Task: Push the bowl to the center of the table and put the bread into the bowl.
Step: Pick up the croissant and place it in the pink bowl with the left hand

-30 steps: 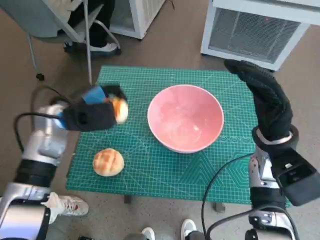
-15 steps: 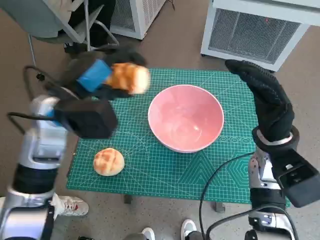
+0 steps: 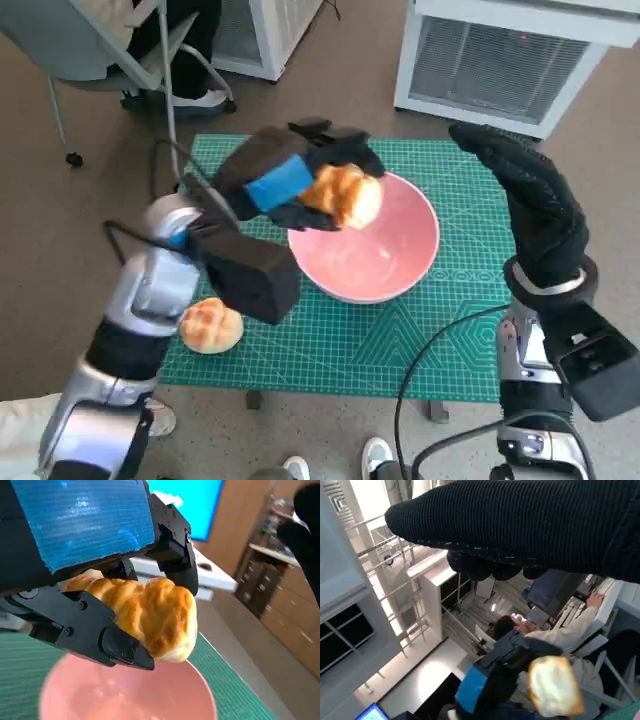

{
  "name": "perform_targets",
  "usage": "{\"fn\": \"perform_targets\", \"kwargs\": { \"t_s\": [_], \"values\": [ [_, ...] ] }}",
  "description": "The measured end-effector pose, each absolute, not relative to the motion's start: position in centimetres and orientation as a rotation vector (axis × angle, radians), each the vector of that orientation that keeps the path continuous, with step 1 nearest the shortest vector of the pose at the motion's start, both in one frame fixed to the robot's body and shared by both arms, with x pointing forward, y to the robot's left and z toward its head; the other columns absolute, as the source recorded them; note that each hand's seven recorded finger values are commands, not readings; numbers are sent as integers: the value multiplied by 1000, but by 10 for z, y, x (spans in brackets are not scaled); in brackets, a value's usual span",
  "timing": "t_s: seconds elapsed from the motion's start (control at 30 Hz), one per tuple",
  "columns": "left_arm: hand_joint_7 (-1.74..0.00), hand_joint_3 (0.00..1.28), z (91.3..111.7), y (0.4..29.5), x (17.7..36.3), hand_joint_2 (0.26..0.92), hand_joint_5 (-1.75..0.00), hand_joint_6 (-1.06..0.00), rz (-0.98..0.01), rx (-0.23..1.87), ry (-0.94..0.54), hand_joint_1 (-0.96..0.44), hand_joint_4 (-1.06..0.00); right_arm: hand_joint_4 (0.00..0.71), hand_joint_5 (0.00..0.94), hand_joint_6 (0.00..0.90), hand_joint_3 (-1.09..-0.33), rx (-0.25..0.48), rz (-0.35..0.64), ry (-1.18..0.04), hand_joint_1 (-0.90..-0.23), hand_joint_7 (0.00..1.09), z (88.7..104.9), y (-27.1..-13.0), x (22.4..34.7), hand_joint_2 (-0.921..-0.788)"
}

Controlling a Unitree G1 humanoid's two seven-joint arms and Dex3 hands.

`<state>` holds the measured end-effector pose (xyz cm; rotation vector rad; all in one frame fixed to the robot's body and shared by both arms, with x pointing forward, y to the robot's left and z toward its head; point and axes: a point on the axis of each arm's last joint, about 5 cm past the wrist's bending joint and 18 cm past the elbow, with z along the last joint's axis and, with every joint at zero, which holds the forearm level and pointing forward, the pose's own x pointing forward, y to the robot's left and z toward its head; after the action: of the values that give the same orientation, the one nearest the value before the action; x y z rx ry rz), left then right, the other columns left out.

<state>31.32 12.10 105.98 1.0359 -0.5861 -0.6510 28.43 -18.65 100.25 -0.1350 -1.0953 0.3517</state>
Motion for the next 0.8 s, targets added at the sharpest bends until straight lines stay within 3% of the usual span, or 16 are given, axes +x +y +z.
{"fn": "perform_targets", "kwargs": {
  "t_s": [0.03,0.1,0.13,0.17,0.2,0.27,0.37,0.47,0.63,0.8],
  "values": [
    [-1352,187,1057,120,315,921,-1246,-557,-664,1035,-576,1,-495,264,0,0,-746,-135,351,-1097,-583,649,1002,-187,284,-921],
    [-1457,273,1051,119,318,921,-745,-455,-689,1035,-542,-200,-480,264,0,-1,-746,-135,348,-1103,-586,643,1003,-187,283,-921],
    [-1145,248,1048,119,319,914,-501,-391,-700,1035,-525,-123,-461,264,0,-1,-746,-134,347,-1106,-587,640,1004,-187,283,-921],
    [-990,230,1046,119,320,915,-405,-391,-718,1037,-499,-96,-458,264,0,-1,-746,-134,345,-1109,-588,639,1004,-187,283,-921],
    [-713,190,1043,119,322,917,-260,-378,-737,1039,-473,-69,-407,264,0,-1,-746,-133,343,-1111,-589,636,1004,-187,282,-921],
    [-436,139,1039,121,324,919,-134,-373,-780,1026,-416,-53,-341,263,0,-1,-746,-130,338,-1113,-590,634,1004,-188,282,-921],
    [-212,85,1035,124,327,917,-43,-359,-839,1010,-339,-68,-250,263,0,-1,-746,-127,331,-1112,-591,631,1004,-188,280,-921],
    [-112,48,1034,126,329,916,-15,-349,-879,1001,-289,-129,-186,262,0,-1,-746,-125,325,-1107,-591,630,1003,-189,279,-921],
    [-69,27,1038,130,328,917,-5,-358,-882,1001,-291,-174,-163,262,0,-1,-744,-121,315,-1103,-593,629,1002,-189,278,-921],
    [-68,24,1049,138,319,920,-16,-389,-830,957,-407,-201,-194,262,0,-1,-743,-120,312,-1105,-588,629,1002,-189,277,-921]
  ]
}}
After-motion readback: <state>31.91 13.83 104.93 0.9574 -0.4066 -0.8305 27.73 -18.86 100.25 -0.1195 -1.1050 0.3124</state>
